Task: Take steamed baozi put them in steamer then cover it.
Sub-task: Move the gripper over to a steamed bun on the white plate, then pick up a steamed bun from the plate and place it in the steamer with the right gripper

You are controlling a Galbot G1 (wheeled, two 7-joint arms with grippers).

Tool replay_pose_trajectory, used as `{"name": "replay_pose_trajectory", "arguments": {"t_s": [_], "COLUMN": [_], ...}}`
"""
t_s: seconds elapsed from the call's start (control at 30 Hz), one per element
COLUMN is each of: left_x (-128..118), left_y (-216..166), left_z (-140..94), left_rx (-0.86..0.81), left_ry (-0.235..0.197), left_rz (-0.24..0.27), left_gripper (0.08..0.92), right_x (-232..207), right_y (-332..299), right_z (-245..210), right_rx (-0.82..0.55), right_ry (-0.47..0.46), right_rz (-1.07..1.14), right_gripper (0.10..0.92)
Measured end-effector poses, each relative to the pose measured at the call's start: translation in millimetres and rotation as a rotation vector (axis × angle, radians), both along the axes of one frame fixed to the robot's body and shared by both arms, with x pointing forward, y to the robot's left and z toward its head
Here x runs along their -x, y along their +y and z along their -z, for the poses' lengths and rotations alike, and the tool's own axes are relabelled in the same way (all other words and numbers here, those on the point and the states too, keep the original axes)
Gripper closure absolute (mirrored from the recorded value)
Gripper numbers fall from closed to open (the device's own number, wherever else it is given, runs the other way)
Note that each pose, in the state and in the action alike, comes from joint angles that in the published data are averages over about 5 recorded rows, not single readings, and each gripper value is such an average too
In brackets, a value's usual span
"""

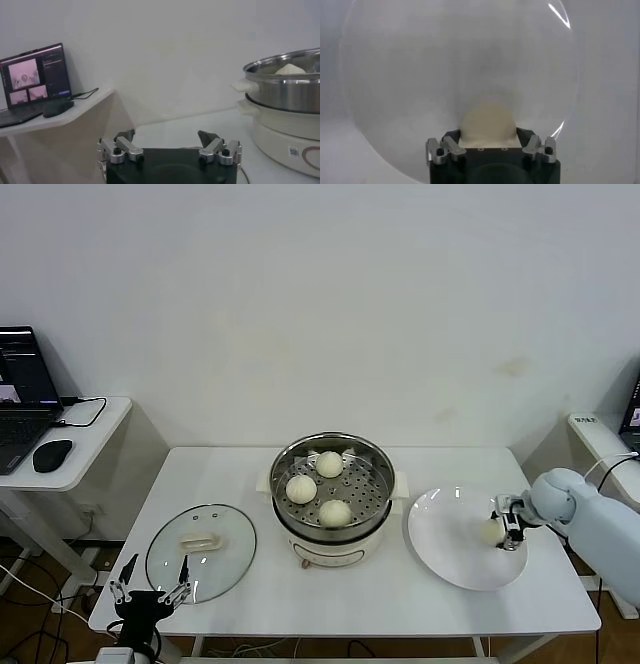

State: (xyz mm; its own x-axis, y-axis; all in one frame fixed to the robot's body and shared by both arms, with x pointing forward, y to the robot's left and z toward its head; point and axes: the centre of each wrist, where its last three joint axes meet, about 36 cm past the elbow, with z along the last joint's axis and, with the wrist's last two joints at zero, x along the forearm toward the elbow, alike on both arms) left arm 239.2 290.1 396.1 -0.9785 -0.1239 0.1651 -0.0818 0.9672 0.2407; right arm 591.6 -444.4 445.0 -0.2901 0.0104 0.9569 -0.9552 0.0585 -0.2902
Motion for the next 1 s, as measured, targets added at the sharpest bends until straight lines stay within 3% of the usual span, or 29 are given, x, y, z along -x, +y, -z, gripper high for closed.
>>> {"name": "replay_pose_trajectory", "arguments": {"t_s": [0.47, 0.7, 1.0], "left_x": [-0.6, -1.7, -2.6], "left_y": [-0.2, -4.7, -10.3], "left_z": [-5.7, -10.0, -14.7], "left_rx": [-0.004, 0.002, 0.015], "left_ry": [-0.013, -0.025, -0.041], "left_rz": [0.008, 0.021, 0.029], "left_gripper": [0.177, 0.177, 0.177], "right_x": [-2.0, -5.0, -5.3], "right_y": [0.4, 21.9, 94.4], "right_z": [-41.6, -101.4, -189.0], "right_rx": [-0.003, -0.047, -0.141], "right_ry": [-0.009, -0.062, -0.144], "right_rz": [-0.004, -0.020, -0.092], "right_gripper": [0.418, 0.405, 0.395]}}
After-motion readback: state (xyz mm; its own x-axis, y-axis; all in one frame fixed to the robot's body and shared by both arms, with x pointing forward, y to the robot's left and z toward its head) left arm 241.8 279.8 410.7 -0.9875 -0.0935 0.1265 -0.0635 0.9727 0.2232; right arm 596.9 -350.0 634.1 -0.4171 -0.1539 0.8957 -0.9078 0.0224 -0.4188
